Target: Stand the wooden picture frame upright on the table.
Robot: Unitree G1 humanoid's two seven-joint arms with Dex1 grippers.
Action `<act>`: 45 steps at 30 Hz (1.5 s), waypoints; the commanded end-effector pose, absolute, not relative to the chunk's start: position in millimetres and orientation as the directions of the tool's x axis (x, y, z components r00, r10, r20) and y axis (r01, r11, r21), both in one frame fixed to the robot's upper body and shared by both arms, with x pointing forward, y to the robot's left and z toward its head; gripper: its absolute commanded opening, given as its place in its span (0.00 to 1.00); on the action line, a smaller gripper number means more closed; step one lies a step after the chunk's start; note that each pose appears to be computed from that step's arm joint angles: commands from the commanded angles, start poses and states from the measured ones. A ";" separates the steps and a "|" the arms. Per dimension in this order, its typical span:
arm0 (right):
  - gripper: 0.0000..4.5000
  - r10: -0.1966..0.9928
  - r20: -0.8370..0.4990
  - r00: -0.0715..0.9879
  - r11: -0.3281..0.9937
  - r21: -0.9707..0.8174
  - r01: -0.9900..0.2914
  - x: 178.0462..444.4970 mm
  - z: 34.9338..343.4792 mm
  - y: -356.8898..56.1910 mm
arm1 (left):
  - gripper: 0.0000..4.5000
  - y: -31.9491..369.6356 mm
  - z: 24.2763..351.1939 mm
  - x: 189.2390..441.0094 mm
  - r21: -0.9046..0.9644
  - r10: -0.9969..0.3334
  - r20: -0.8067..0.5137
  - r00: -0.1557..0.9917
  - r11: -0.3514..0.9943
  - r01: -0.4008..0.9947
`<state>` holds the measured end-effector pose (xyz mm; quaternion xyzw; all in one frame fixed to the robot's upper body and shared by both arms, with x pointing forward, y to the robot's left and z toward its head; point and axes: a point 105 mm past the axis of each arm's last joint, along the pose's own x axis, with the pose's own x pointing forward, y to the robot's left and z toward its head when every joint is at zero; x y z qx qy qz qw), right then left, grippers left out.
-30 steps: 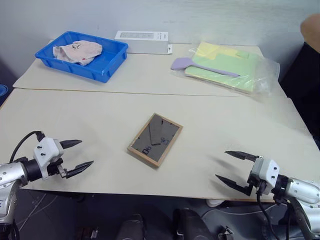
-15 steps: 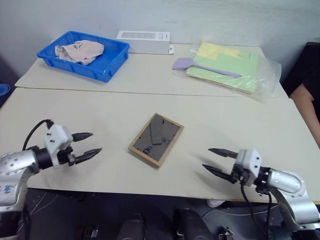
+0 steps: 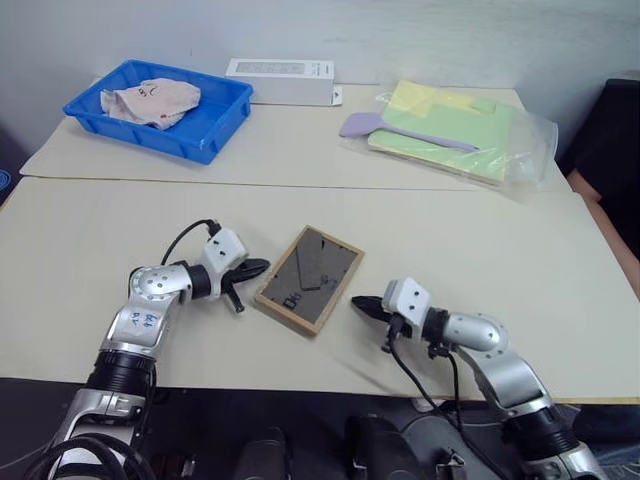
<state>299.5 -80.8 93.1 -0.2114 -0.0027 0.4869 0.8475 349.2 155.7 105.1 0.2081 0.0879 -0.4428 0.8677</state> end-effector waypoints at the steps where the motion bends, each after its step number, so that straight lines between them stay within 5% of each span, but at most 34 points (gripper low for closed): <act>1: 0.00 0.829 -0.178 0.531 0.439 -0.383 -0.813 301.9 103.8 -78.5 | 0.00 141.7 101.6 333.8 0.244 -0.788 -0.338 0.515 0.455 0.857; 8: 0.00 0.816 -0.184 0.549 0.446 -0.405 -0.798 310.5 113.6 -87.1 | 0.00 128.0 95.4 311.3 0.178 -0.827 -0.341 0.447 0.410 0.895; 20: 0.00 0.800 -0.263 0.540 0.406 -0.425 -0.809 314.0 112.4 -111.6 | 0.00 149.4 101.4 307.3 0.080 -0.788 -0.330 0.519 0.525 0.848; 23: 0.00 0.815 -0.267 0.514 0.380 -0.423 -0.823 309.6 120.2 -116.8 | 0.13 169.4 107.5 304.0 -0.175 -0.772 -0.347 0.533 0.612 0.771; 27: 0.00 0.839 -0.284 0.463 0.332 -0.407 -0.851 300.3 125.0 -116.5 | 0.39 178.6 122.8 287.1 -0.537 -0.843 -0.355 0.404 0.538 0.650; 35: 0.00 0.841 -0.311 0.442 0.315 -0.382 -0.869 295.9 116.3 -105.7 | 0.91 169.0 119.7 299.4 -0.788 -0.863 -0.392 0.318 0.493 0.369; 45: 0.00 0.845 -0.315 0.432 0.303 -0.385 -0.872 298.0 115.0 -96.1 | 0.91 131.3 111.1 303.7 -0.817 -0.889 -0.421 0.180 0.458 0.351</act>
